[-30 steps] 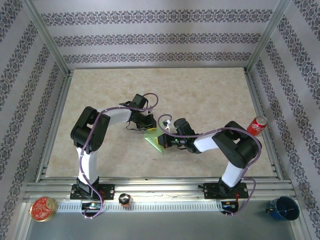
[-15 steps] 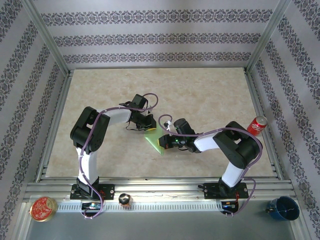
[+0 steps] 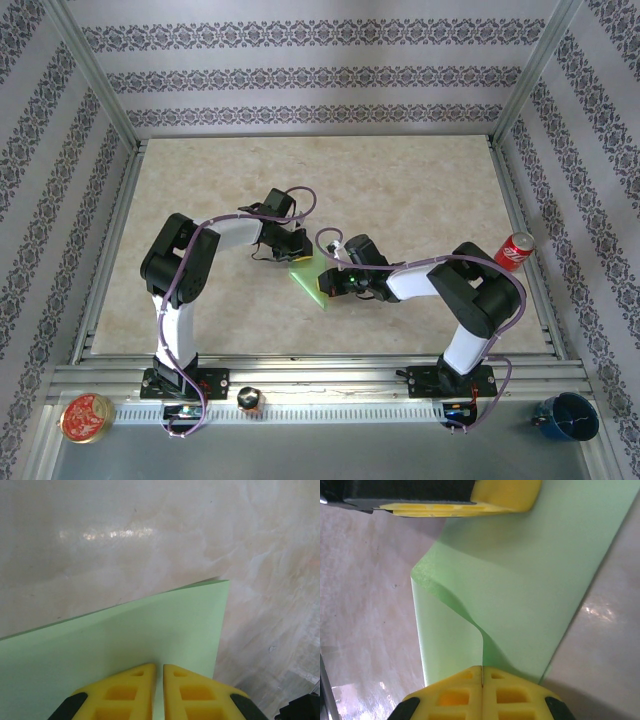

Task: Fold a paper plane with a square sheet of paper (pick it up from the middle)
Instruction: Third fold the triangle at the center of the table.

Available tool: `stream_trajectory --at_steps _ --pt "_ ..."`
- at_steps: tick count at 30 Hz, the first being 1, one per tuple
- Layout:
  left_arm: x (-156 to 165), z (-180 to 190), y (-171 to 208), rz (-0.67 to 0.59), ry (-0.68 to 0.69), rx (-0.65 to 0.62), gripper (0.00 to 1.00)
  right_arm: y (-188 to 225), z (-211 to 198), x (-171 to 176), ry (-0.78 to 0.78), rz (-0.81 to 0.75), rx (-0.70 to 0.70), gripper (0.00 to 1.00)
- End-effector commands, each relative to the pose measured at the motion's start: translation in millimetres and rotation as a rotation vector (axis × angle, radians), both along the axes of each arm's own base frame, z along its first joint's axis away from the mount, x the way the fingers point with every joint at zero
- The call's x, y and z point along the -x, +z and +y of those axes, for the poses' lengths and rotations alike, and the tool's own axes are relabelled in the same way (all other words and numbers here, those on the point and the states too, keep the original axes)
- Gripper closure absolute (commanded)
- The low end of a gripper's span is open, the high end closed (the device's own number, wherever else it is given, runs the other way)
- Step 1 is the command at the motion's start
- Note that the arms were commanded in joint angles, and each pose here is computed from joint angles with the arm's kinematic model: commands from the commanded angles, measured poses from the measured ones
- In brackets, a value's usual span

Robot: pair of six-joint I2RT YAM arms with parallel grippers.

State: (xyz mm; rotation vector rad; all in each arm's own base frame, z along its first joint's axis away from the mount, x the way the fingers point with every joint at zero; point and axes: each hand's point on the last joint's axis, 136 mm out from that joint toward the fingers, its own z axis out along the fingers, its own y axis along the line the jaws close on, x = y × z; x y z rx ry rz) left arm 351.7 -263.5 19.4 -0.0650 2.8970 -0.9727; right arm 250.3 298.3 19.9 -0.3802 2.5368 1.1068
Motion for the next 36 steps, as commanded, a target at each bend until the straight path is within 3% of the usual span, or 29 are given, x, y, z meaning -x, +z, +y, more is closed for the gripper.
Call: stream_trajectory --at_steps 1,36 --pt "16.8 6.4 -15.2 0.054 -0.014 -0.057 0.86 7.2 -0.9 -9.8 -0.009 -0.045 0.023 1.0" --pt "17.0 5.2 -15.1 0.058 -0.015 -0.051 0.87 8.0 3.0 -12.3 0.02 -0.029 0.068 1.0"
